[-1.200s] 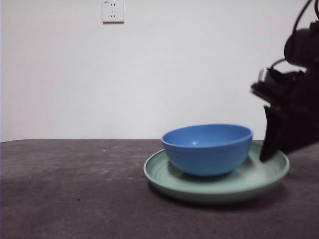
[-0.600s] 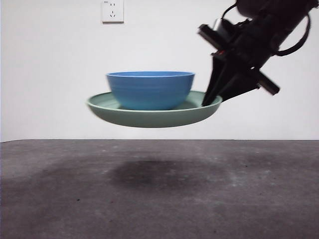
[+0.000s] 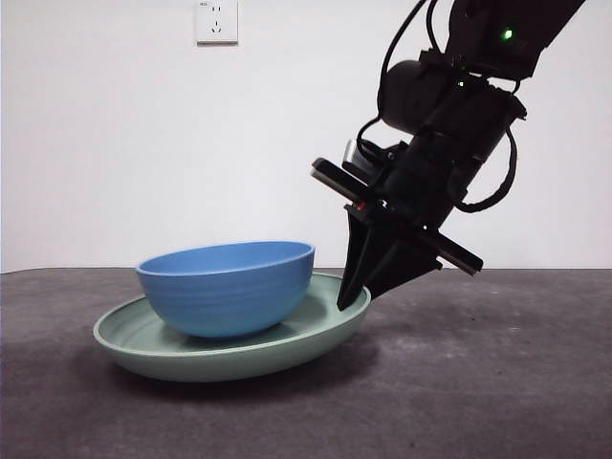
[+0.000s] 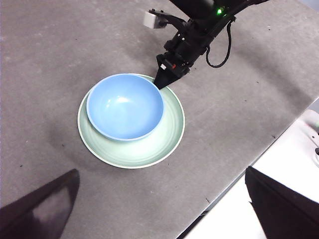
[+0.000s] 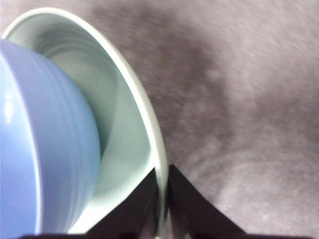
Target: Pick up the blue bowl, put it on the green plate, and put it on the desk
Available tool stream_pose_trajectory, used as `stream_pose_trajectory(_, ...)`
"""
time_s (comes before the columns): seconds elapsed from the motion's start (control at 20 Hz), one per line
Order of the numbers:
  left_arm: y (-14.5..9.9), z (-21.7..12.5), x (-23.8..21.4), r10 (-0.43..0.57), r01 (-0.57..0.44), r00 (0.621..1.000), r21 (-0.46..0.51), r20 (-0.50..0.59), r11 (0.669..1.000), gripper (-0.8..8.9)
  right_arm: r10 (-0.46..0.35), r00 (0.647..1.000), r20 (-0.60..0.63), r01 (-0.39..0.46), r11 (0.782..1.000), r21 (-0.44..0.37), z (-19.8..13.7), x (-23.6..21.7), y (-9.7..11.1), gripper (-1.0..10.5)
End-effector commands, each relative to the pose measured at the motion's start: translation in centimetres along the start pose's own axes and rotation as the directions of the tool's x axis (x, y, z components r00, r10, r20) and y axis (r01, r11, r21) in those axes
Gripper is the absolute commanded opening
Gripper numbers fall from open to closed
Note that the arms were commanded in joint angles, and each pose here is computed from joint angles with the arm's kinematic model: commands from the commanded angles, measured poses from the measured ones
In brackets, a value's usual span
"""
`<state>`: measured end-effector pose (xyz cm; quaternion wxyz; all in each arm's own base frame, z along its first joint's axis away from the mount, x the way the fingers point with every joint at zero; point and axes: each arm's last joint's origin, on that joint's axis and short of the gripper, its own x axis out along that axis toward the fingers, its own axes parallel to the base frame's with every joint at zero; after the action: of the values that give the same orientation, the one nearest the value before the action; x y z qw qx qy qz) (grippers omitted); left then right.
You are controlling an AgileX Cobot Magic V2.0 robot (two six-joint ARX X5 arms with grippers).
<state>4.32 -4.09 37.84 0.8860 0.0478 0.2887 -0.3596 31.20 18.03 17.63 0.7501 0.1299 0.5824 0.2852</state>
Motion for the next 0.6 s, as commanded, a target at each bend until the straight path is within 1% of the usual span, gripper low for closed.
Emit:
stream_pose_trajectory(0.05, -0.09, 0.35, -0.19, -0.008, 0.008, 1.000, 0.012, 0.017, 1.000, 5.30, 0.007, 1.000, -0.010, -0.006, 1.000, 0.027, 0.37, 0.80, -0.13, 0.1)
stream_pose_trajectory(0.15, -0.09, 0.35, -0.19, -0.008, 0.008, 1.000, 0.012, 0.017, 1.000, 5.30, -0.016, 1.000, -0.027, 0.017, 0.999, 0.049, 0.22, 1.32, -0.50, 0.1)
stream_pose_trajectory(0.35, -0.09, 0.36, -0.19, -0.008, 0.008, 1.000, 0.012, 0.018, 1.000, 5.30, -0.040, 0.999, -0.028, 0.041, 0.998, 0.056, 0.15, 1.36, -0.59, 0.2)
stream_pose_trajectory(0.4, -0.09, 0.36, -0.19, -0.008, 0.008, 1.000, 0.012, 0.018, 1.000, 5.30, -0.048, 0.998, -0.026, 0.050, 0.997, 0.056, 0.15, 1.36, -0.62, 0.5)
stream_pose_trajectory(0.5, -0.09, 0.35, -0.19, -0.008, 0.008, 1.000, 0.012, 0.017, 1.000, 5.30, -0.048, 0.999, -0.020, 0.049, 0.997, 0.051, 0.20, 1.27, -0.56, 2.0)
stream_pose_trajectory(0.55, -0.09, 0.35, -0.19, -0.008, 0.008, 1.000, 0.010, 0.017, 1.000, 5.30, -0.062, 0.998, -0.010, 0.062, 0.997, 0.046, 0.25, 1.20, -0.55, 2.6)
stream_pose_trajectory(0.6, -0.09, 0.35, -0.19, -0.008, 0.008, 1.000, 0.010, 0.017, 1.000, 5.30, -0.083, 0.997, 0.009, 0.082, 0.996, 0.042, 0.35, 0.98, -0.49, 2.9)
